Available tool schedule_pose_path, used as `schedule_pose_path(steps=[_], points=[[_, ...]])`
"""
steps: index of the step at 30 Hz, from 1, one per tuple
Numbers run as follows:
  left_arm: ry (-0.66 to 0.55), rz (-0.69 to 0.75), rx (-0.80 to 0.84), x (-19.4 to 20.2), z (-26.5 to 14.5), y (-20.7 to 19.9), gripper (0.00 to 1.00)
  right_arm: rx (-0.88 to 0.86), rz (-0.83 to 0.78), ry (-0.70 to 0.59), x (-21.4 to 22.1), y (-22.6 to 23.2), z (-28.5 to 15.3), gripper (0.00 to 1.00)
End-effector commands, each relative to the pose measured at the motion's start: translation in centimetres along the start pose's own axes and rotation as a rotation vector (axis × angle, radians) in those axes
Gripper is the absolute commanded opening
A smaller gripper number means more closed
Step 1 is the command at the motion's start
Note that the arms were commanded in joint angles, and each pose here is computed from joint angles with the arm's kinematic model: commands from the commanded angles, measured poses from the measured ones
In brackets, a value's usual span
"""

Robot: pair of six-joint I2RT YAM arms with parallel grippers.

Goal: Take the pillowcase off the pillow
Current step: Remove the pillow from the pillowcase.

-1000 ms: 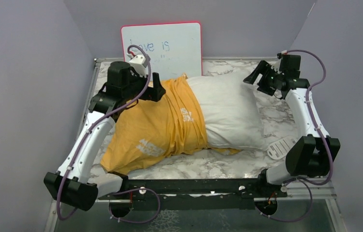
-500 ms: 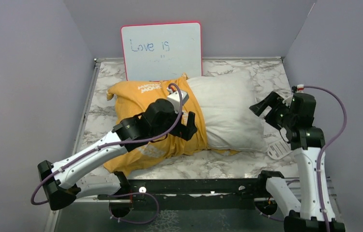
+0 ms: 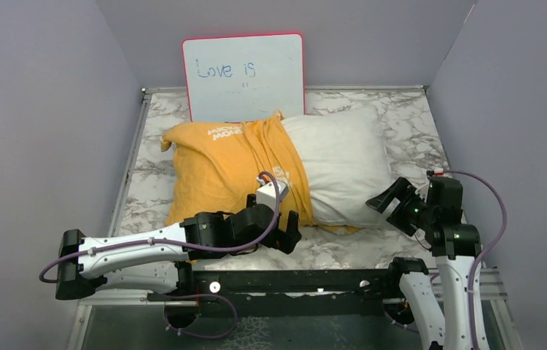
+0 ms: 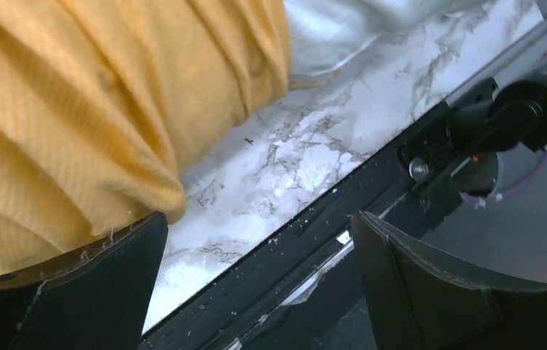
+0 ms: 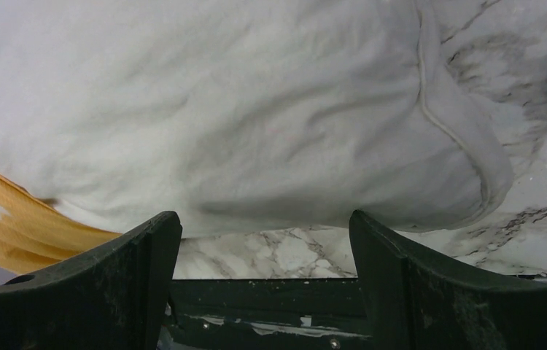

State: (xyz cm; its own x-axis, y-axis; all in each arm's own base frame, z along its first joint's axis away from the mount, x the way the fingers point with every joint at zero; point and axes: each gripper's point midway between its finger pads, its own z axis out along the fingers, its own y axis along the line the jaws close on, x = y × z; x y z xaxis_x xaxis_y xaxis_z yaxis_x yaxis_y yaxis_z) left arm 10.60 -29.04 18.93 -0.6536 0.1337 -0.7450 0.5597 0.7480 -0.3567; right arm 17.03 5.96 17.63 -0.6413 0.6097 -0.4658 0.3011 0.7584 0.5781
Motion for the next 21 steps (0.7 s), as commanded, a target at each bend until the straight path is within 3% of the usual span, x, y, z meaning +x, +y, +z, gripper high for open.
schedule_pose_path(steps=[1, 7, 11, 13, 16, 18, 21], points=[[-0.088, -0.111, -0.091, -0.9, 0.6, 1.5, 0.99, -0.057, 0.045, 0.102, 2.4, 0.7, -0.3, 0.89], [-0.127, -0.129, -0.16, -0.4, 1.6, 3.2, 0.99, -0.047, 0.078, 0.022, 1.7, -0.4, 1.6, 0.88], [-0.182, -0.128, 0.002, -0.2, 2.2, 1.4, 0.99, -0.139, 0.116, 0.096, 2.4, 0.6, 3.9, 0.74], [-0.245, -0.194, 0.136, -0.6, 2.4, -0.4, 0.99, -0.144, 0.118, 0.097, 2.1, 0.7, 4.7, 0.58], [-0.273, -0.252, 0.198, 0.5, 3.3, -0.5, 0.95, -0.151, 0.111, 0.049, 0.7, 1.1, 5.1, 0.34], [-0.253, -0.237, 0.172, 1.0, 4.1, -0.4, 0.95, -0.179, 0.103, 0.031, 0.2, 1.7, 5.0, 0.09], [-0.204, -0.172, 0.158, 1.0, 5.3, -1.6, 0.95, -0.193, 0.092, 0.015, -0.3, 2.0, 4.9, 0.01]])
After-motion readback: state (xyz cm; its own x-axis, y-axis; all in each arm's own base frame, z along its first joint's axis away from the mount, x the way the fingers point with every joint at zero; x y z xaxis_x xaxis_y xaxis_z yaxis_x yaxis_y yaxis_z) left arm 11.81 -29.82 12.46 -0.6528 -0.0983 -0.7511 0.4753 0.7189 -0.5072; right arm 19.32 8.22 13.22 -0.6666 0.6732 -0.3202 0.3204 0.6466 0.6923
